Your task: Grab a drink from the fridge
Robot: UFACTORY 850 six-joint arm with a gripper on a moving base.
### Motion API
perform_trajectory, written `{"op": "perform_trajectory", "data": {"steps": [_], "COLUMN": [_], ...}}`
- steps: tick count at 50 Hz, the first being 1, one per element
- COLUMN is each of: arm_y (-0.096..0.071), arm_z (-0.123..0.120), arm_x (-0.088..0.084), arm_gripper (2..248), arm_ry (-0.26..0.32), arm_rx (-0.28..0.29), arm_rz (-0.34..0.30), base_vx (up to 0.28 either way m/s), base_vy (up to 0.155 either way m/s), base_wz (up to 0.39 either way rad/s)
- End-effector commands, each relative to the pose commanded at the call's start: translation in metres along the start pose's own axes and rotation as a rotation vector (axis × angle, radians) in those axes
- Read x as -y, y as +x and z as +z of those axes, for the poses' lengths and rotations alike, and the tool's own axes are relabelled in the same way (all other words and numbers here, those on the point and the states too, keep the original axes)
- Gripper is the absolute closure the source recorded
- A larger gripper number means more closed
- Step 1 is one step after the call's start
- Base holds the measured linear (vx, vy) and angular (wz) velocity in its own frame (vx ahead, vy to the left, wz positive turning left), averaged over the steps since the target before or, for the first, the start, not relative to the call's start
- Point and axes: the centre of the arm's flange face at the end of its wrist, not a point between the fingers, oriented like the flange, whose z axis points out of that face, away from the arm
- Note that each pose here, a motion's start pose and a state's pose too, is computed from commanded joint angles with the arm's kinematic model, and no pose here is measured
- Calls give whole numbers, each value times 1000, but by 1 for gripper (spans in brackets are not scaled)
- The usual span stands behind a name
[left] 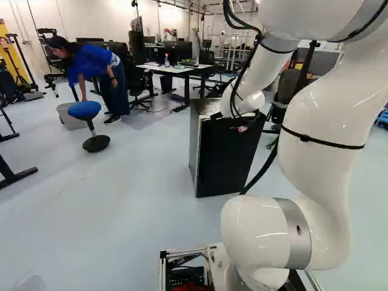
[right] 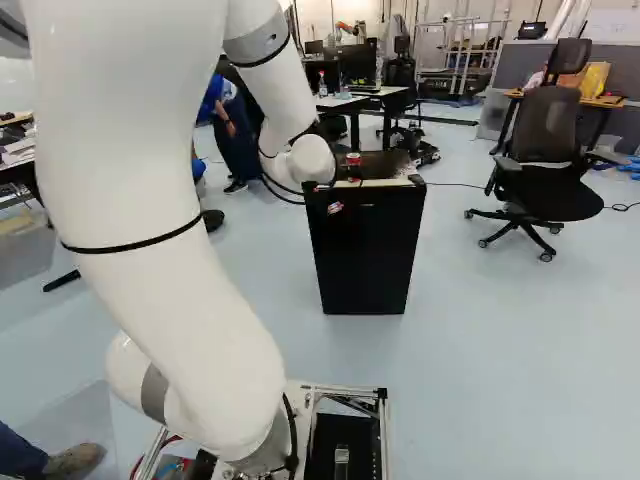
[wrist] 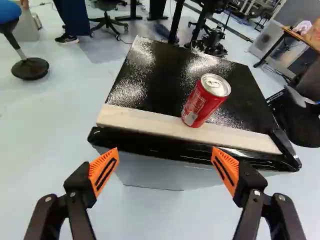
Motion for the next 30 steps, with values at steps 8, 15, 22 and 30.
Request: {"op": "perform_trajectory", "data": {"steps": [8,15,22,30], "arm_y": [4,6,8,8], "arm_z": [0,-1,-1,1], "arm_x": [-2,-5,-9,-11], "arm_gripper": [3,3,3,3], "arm_ry": [-33,-67,-103,-128], "arm_rx": [-42,-73,-102,-120], "arm_rz": [74,140,205,250], "base_vx": [0,0,0,0], "base_vy": [0,0,0,0], "base_wz": [0,0,0,0]}}
